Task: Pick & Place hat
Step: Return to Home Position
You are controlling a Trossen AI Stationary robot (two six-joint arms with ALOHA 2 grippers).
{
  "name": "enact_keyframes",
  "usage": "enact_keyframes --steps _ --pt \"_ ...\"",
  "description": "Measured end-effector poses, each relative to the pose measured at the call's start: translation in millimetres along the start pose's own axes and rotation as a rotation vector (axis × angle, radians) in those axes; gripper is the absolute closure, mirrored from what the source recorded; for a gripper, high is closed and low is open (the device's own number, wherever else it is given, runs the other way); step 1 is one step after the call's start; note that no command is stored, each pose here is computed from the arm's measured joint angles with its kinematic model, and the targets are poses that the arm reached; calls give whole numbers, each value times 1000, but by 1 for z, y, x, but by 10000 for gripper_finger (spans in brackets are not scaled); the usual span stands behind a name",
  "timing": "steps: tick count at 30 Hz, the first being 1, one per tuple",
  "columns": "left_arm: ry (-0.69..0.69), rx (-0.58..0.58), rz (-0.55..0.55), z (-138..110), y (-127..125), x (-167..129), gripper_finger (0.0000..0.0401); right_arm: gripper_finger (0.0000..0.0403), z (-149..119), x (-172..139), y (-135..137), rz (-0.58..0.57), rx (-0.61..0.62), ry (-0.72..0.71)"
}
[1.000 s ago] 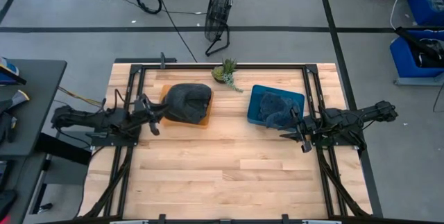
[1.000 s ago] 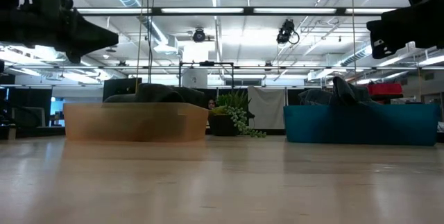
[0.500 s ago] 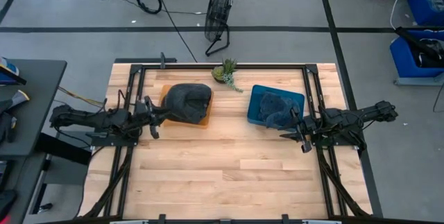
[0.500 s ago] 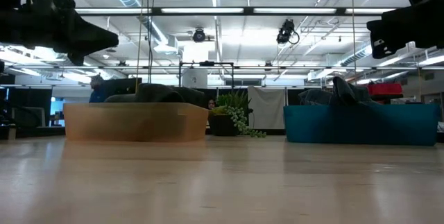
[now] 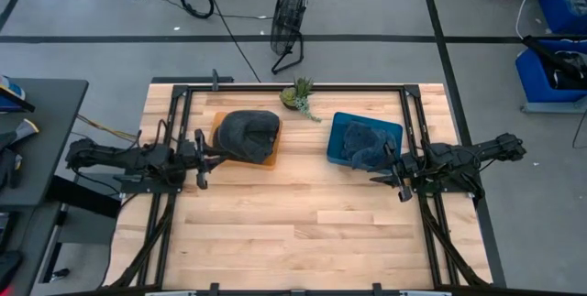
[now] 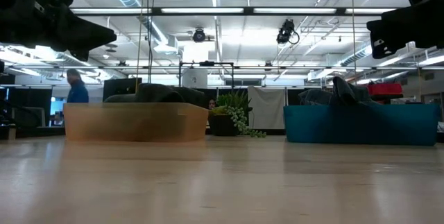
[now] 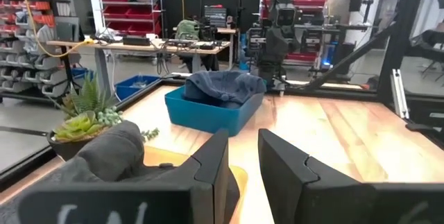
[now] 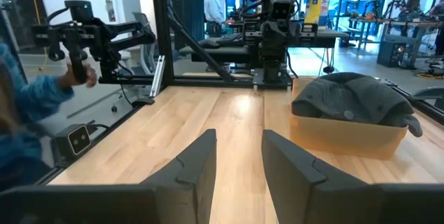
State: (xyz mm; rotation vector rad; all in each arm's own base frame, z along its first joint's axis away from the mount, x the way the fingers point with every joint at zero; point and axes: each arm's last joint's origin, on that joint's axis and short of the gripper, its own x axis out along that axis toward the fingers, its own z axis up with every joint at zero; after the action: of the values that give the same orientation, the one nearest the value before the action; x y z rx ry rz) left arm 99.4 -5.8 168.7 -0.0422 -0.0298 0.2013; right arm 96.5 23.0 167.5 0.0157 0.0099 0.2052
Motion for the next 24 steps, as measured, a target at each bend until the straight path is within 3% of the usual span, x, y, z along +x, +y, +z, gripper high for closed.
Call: enact_keyframes --steps 24 --pt "-20 -12 1 2 0 0 316 282 0 0 0 0 0 0"
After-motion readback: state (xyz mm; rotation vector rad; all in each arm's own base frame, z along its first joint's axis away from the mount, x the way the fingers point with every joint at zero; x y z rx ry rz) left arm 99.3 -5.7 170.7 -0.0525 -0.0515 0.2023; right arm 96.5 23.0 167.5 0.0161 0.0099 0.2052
